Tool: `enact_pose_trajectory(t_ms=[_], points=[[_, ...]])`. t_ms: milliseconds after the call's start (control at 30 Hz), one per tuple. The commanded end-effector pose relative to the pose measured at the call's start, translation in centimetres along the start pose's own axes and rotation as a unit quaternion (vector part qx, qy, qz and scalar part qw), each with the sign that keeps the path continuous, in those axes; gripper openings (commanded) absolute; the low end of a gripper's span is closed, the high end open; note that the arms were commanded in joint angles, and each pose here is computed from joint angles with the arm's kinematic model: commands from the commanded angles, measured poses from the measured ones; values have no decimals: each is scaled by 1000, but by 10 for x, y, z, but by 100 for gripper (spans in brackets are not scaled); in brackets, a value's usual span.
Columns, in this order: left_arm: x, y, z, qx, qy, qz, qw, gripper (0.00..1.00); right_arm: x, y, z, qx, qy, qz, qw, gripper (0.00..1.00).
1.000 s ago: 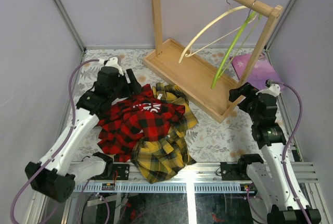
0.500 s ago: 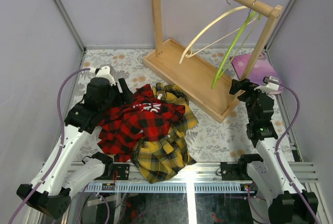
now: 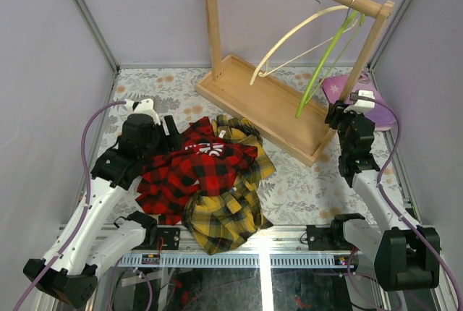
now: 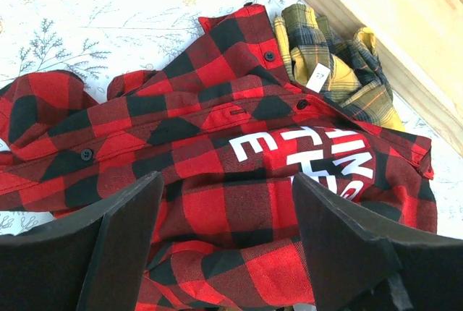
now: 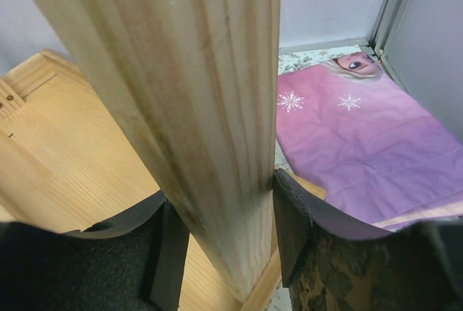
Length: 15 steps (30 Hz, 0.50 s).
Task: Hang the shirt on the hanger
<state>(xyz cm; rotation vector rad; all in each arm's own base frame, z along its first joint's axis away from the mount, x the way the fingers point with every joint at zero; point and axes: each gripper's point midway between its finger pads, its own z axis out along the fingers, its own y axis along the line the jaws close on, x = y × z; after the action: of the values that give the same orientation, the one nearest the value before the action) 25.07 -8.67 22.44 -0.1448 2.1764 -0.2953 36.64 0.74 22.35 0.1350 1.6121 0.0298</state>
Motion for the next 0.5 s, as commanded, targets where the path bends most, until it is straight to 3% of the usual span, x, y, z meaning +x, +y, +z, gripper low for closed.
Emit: enact_pose_trajectory(t_ms=[0, 67, 233, 467], points=[[-1, 5, 1, -8, -10, 2, 1000, 71, -48, 29, 8, -64, -71, -2, 995, 7], [-1, 6, 1, -8, -12, 1, 1000, 71, -47, 31, 7, -72, -76, -7, 995, 0], [-1, 5, 1, -6, -15, 0, 1000, 71, -43, 58, 9, -148, -74, -31, 986, 0], [-1, 3, 3, -1, -13, 0, 1000, 71, -40, 109, 25, -289, -76, -46, 953, 0]])
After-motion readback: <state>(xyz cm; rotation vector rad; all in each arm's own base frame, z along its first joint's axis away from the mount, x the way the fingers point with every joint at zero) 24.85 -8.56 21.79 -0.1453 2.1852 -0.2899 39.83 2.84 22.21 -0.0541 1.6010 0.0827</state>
